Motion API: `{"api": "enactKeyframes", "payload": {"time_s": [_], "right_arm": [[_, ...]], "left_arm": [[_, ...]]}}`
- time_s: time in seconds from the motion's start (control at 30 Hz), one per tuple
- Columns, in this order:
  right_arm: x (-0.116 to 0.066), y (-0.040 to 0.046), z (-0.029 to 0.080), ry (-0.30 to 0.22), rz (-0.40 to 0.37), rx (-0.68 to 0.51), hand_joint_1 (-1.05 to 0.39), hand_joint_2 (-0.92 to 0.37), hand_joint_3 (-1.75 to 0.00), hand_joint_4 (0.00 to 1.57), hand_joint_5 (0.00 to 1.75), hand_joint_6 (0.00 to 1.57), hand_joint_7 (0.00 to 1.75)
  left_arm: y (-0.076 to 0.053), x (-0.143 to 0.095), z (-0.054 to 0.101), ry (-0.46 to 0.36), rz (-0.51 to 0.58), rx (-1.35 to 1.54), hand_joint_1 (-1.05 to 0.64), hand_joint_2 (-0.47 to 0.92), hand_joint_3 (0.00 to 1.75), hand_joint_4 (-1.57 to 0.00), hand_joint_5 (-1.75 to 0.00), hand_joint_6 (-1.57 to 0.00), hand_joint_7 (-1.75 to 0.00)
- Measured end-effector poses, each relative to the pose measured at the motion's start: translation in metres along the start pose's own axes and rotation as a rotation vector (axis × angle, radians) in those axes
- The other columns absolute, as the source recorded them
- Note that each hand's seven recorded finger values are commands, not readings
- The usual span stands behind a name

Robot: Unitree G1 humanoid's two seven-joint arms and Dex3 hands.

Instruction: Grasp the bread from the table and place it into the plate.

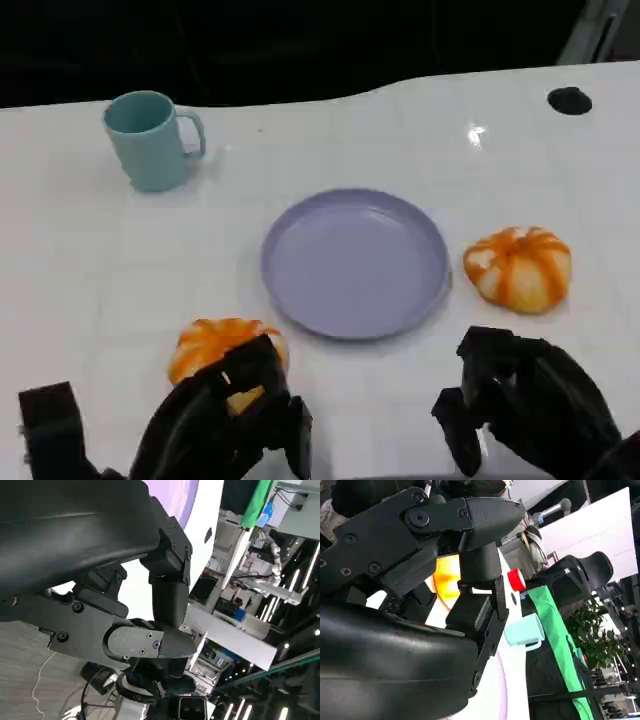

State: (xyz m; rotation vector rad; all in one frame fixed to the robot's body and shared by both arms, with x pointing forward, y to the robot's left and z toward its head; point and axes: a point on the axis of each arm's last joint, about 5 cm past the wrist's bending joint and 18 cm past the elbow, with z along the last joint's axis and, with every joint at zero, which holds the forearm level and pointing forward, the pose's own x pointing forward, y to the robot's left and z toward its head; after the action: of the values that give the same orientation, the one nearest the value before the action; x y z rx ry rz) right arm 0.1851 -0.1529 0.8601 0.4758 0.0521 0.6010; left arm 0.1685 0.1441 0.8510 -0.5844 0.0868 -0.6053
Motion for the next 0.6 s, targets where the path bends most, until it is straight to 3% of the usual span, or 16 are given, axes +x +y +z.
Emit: {"api": "enactKeyframes", "payload": {"time_s": [0.6], "right_arm": [[0.0005, 0.0006, 0.0013, -0.002, 0.004, 0.001, -0.95, -0.64, -0.55, 1.22, 1.55, 1.05, 1.41]], "left_arm": [[0.0001, -0.0004, -0.0018, 0.014, 0.001, 0.004, -0.66, 0.92, 0.3, -0.82, -1.75, -0.58, -1.75]]}}
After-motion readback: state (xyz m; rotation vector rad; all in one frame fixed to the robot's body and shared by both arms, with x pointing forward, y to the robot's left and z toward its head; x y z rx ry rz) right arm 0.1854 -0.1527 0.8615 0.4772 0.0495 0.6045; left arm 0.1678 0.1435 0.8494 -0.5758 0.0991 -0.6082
